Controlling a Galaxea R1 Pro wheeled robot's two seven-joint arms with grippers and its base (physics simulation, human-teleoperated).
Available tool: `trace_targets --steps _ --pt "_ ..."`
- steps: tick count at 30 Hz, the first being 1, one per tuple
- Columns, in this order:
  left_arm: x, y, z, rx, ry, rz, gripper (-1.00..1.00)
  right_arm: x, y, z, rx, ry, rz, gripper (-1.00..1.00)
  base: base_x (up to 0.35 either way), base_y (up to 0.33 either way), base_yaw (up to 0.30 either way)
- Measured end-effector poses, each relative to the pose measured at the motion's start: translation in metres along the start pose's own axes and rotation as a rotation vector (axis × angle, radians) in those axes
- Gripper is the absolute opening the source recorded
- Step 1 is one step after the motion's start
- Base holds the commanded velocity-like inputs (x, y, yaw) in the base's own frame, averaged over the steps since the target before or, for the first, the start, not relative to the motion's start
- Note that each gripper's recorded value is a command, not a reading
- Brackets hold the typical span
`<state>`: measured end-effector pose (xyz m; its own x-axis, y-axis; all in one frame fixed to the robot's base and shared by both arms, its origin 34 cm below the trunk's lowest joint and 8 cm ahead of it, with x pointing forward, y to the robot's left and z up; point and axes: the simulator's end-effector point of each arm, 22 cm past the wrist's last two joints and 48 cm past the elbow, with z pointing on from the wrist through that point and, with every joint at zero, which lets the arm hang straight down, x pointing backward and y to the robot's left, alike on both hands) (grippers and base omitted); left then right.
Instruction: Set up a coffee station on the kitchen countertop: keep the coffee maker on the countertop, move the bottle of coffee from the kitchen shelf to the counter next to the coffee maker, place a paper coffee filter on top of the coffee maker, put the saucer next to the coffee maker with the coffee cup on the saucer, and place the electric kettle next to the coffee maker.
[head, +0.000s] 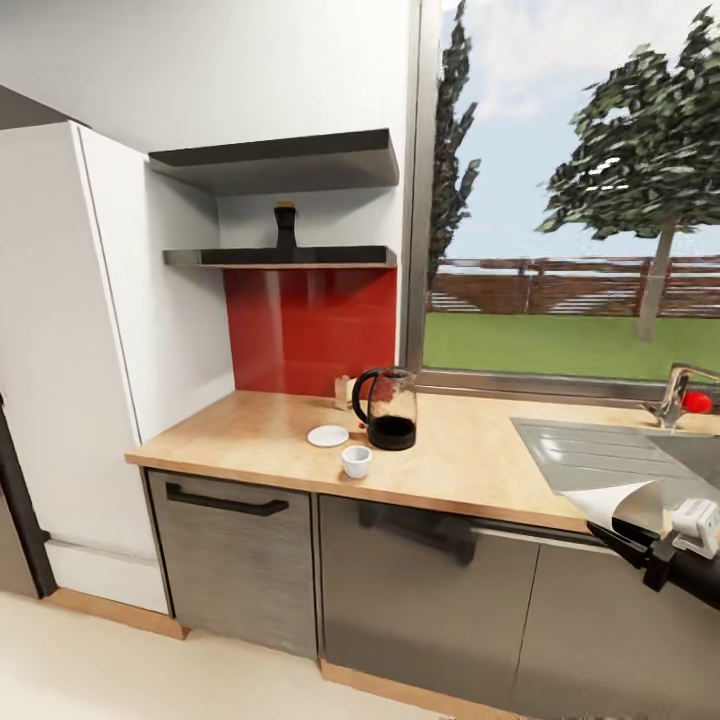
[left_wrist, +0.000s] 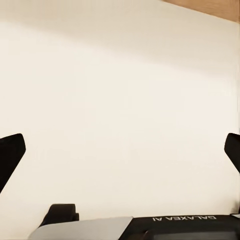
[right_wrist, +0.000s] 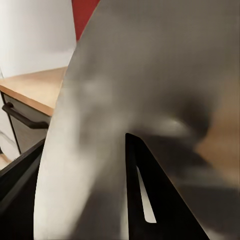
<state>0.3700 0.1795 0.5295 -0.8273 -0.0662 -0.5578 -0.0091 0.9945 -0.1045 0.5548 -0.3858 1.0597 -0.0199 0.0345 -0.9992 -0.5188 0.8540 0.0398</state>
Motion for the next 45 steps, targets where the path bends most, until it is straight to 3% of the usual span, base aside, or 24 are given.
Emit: trace_targets --steps 45 --pt "-0.012 -0.001 -0.001 0.002 -0.031 0.002 1.0 -0.013 0.004 -0.006 -0.001 -0.026 -0.016 -1.0 0.003 -0.002 -0.256"
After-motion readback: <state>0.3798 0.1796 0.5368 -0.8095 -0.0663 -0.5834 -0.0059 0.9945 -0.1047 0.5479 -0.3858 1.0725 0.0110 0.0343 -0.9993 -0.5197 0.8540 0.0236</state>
